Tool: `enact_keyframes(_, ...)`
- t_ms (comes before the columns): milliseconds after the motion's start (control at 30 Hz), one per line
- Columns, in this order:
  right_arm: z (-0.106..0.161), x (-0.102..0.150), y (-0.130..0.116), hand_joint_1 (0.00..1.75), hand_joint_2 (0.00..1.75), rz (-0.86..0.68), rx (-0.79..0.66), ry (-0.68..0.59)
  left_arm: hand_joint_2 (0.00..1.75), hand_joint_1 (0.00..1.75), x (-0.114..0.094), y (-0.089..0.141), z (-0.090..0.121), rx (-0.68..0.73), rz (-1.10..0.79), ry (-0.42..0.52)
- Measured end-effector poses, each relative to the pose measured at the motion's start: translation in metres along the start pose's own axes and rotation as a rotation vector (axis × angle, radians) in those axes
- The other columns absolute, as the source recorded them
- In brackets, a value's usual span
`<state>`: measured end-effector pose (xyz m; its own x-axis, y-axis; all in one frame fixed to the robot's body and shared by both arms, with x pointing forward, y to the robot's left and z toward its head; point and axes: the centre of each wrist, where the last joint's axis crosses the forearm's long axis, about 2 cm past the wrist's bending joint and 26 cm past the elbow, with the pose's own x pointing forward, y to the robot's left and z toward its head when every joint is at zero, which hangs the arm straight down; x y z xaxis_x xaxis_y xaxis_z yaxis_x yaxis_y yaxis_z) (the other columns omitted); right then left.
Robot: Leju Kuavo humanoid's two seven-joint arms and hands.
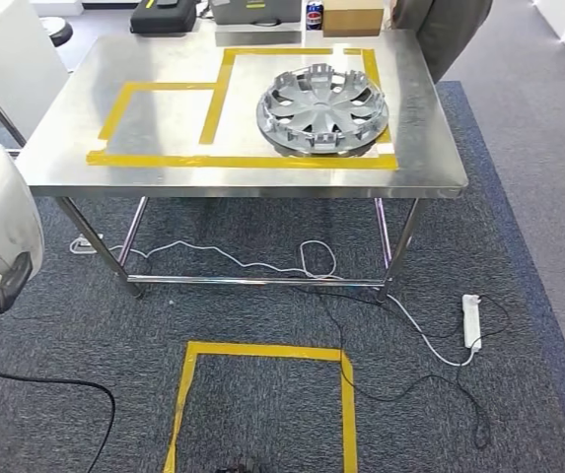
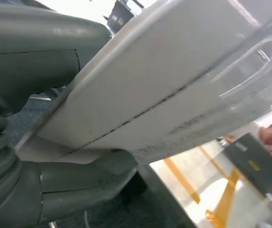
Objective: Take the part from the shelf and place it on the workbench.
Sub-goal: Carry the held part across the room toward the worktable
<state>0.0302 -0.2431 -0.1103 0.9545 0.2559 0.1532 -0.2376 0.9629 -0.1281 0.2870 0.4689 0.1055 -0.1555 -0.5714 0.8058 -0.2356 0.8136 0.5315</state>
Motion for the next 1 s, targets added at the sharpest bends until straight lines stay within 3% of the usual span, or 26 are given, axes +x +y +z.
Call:
enact_keyframes(500,-0.001,0.006,-0.003,0.0,0.0,0.0,-0.009,-0.004,1.75,1.75,0.006,-0.013,-0.005,-0.007,0.015,-0.009)
enact_keyframes(733,-0.001,0.008,-0.004,0.0,0.0,0.006,-0.014,-0.003,1.75,1.75,0.009,-0.015,-0.011,-0.005,-0.12,0.003)
enact_keyframes(1000,-0.001,0.008,-0.004,0.0,0.0,0.013,-0.007,-0.003,1.75,1.75,0.01,-0.019,-0.013,-0.046,-0.102,-0.021)
